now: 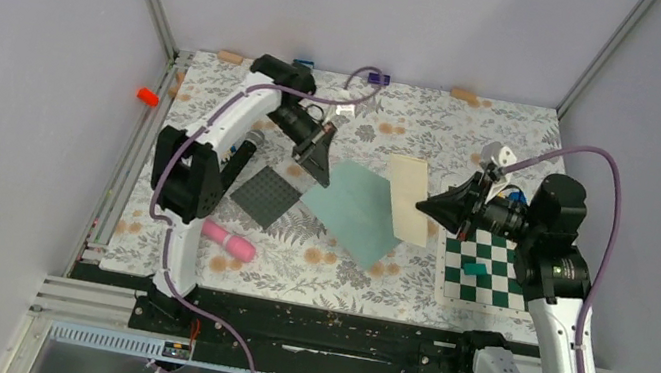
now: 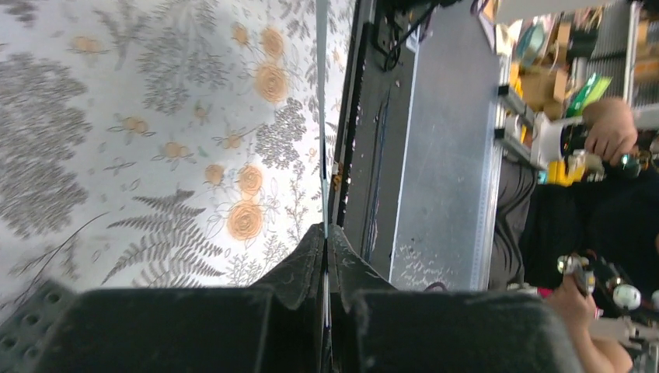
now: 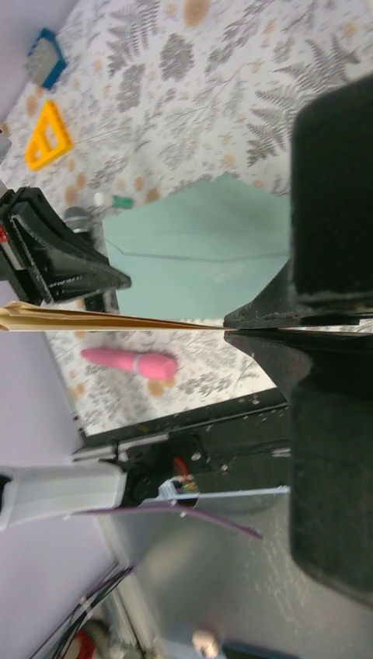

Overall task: Place the letter into the envelope and seal it
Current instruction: Place the letter in the envelope.

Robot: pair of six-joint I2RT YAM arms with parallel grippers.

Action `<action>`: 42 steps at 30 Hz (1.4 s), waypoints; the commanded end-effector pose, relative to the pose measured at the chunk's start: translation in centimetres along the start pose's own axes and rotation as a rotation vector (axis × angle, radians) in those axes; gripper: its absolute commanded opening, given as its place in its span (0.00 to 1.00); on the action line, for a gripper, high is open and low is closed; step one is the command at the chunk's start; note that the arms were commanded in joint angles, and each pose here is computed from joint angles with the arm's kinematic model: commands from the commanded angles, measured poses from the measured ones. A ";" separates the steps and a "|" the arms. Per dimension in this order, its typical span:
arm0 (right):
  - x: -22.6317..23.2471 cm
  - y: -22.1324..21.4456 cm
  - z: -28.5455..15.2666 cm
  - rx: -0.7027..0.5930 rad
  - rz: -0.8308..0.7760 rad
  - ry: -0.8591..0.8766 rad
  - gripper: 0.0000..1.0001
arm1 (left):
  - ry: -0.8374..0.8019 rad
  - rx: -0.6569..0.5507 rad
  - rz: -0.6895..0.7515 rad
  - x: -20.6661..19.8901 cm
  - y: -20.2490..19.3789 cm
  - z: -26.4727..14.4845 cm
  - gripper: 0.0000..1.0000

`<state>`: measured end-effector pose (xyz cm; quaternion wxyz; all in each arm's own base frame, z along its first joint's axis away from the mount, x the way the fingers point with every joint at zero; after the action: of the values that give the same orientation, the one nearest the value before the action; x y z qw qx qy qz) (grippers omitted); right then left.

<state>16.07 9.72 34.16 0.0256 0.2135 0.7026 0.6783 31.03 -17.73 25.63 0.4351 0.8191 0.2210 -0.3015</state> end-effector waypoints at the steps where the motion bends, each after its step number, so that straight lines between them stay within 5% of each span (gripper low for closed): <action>1: -0.6 -2.3 -1.0 0.128 -0.093 -0.072 0.00 | 0.029 0.196 0.063 -1.8 0.4 3.5 0.00; 11: -3.2 -8.5 -1.1 0.342 0.009 -0.107 0.00 | 0.316 0.274 0.175 2.0 2.1 7.5 0.00; 23: -6.5 -10.7 0.0 0.476 0.223 -0.148 0.00 | 0.541 0.316 0.335 5.5 3.6 9.7 0.00; 42: -11.2 -10.3 2.1 0.561 0.415 -0.211 0.00 | 0.302 0.306 0.491 4.8 4.0 11.3 0.02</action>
<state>23.87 8.09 20.50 -0.1007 0.4148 0.8001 0.4215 33.70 -28.03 17.94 0.2870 0.9513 0.0780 -0.0814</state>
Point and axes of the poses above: each gripper's point midway between its finger pads, its own z axis out along the fingers, its own x axis along the line the jaws close on, y = z × x, the point moved 9 cm from there along -z, back along the fingers, and after that the axes turned 3 degrees about z, right-handed, at the moved point
